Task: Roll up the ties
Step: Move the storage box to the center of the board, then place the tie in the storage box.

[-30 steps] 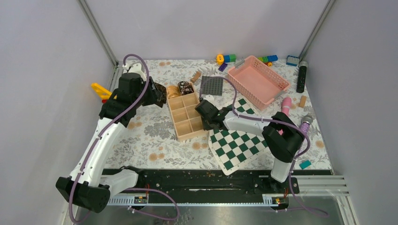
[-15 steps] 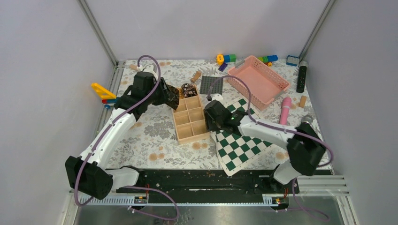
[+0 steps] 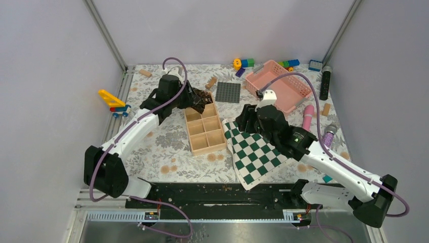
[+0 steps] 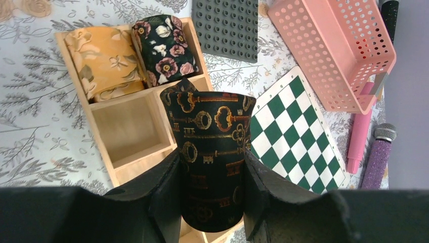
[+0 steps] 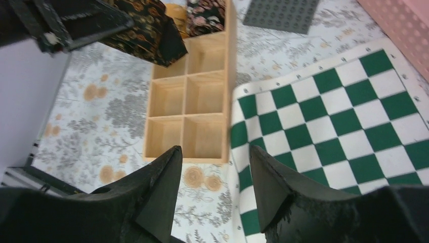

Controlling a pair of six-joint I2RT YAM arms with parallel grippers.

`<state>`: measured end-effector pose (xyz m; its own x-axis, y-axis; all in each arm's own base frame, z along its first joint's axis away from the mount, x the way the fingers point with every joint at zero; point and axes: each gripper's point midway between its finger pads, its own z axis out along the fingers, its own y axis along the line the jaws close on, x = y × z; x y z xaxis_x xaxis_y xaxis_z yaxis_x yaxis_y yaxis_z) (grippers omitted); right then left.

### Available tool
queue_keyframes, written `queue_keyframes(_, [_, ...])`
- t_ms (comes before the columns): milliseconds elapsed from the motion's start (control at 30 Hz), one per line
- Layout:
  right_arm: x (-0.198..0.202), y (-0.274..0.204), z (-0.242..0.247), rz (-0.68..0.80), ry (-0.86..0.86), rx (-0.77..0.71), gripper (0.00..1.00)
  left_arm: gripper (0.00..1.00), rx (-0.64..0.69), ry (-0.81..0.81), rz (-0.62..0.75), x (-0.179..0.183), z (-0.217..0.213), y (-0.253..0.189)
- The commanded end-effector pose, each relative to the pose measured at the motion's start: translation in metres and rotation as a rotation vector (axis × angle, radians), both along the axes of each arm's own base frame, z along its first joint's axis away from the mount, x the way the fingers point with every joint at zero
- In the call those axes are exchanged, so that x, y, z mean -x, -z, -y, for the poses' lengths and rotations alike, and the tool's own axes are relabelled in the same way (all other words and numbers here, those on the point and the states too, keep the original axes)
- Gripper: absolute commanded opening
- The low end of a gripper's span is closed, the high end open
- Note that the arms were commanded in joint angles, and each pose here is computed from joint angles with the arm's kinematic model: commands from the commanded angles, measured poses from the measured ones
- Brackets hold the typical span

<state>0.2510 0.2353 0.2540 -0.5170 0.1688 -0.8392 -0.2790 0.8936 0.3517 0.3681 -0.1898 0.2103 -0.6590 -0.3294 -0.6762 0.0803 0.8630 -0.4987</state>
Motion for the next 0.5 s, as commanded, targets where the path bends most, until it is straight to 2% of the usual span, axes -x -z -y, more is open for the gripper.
queue_keyframes(0, [0.0,0.039,0.031,-0.063,0.086,0.105,0.59,0.23,0.08,0.034,0.08,-0.019,0.02,-0.013])
queue_keyframes(467, [0.006,0.067,0.049,-0.114,0.113,0.134,0.59,0.22,0.069,0.012,0.082,-0.026,0.018,0.032])
